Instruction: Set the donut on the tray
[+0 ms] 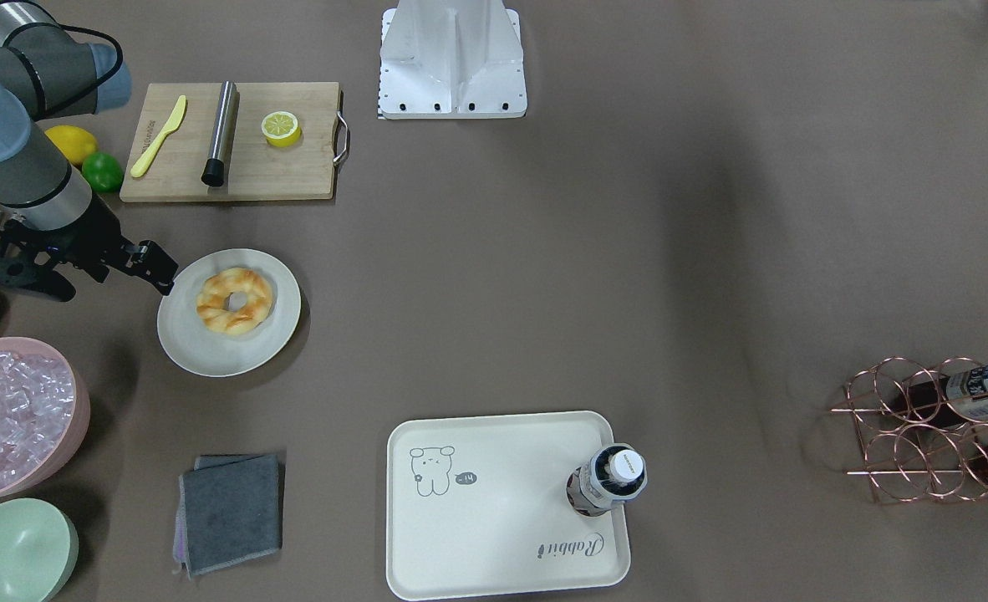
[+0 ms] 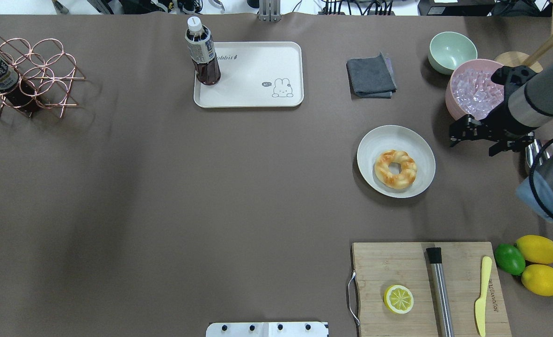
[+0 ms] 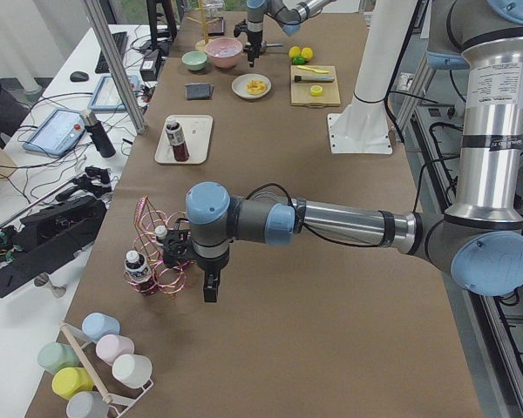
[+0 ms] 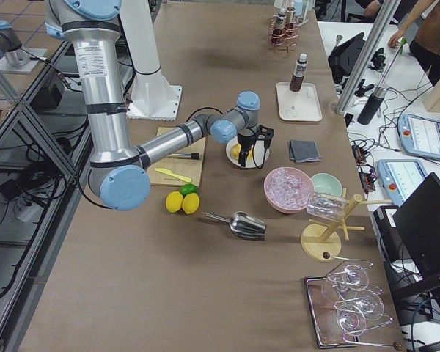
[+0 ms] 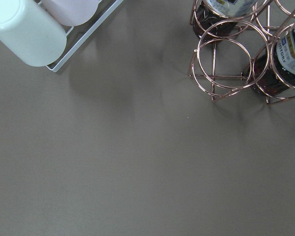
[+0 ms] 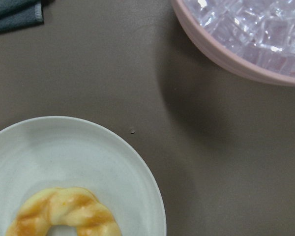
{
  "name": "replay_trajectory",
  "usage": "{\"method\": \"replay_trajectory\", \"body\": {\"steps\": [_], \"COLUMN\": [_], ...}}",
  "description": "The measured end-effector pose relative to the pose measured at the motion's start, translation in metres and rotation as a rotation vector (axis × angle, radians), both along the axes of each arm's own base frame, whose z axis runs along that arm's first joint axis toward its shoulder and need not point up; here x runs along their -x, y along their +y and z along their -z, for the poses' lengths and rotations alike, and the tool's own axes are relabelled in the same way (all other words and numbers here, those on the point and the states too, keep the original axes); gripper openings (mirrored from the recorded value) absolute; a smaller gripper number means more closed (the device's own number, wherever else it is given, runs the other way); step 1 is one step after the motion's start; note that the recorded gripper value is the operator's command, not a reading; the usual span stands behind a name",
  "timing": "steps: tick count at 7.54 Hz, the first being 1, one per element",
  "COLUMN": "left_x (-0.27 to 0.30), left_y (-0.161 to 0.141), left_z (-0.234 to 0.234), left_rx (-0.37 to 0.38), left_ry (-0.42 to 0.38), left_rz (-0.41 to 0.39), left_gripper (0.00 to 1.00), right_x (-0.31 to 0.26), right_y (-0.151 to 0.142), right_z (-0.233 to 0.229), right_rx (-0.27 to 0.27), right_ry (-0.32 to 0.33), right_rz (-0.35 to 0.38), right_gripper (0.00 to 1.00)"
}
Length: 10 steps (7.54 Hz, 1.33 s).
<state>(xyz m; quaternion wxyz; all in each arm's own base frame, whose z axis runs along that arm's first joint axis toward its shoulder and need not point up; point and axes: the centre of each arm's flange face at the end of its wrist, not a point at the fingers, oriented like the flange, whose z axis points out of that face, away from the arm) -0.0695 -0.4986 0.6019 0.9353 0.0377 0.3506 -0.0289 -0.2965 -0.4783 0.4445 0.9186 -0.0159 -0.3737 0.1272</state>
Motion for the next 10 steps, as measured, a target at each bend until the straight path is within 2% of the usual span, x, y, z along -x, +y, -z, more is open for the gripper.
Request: {"method": "replay_trajectory", "body": {"steps": [2,4,5,7,10], "left_x": [0.000,0.000,0.000,0.000,0.000], "left_y": [0.000,0.000,0.000,0.000,0.001], "left_z": [0.000,0.000,0.000,-0.001,-0.001], "left_rx": [0.000,0.000,0.000,0.001,0.002], "left_ry": [-0.001,0.000,-0.001,0.000,-0.001], "left_rz": [0.000,0.000,0.000,0.000,0.000], "left_gripper": [0.99,0.99,0.99,0.99,0.99], "right_x": [0.010,0.020,0.028,0.040,0.039], "right_y": [0.000,-0.005,-0.005,-0.001,0.003], "right_z": [-0.016,-0.038,-0.047,-0.053,-0.054], "right_rx": [-0.023,-0.023,-0.025,-0.024,-0.023], "right_ry": [-0.012,-0.049,-0.074,-0.098,-0.104], "right_rz": [-0.008,-0.036,-0.047,-0.048,-0.045], "right_gripper": [0.97,0.90,0.83,0.51,0.42]}}
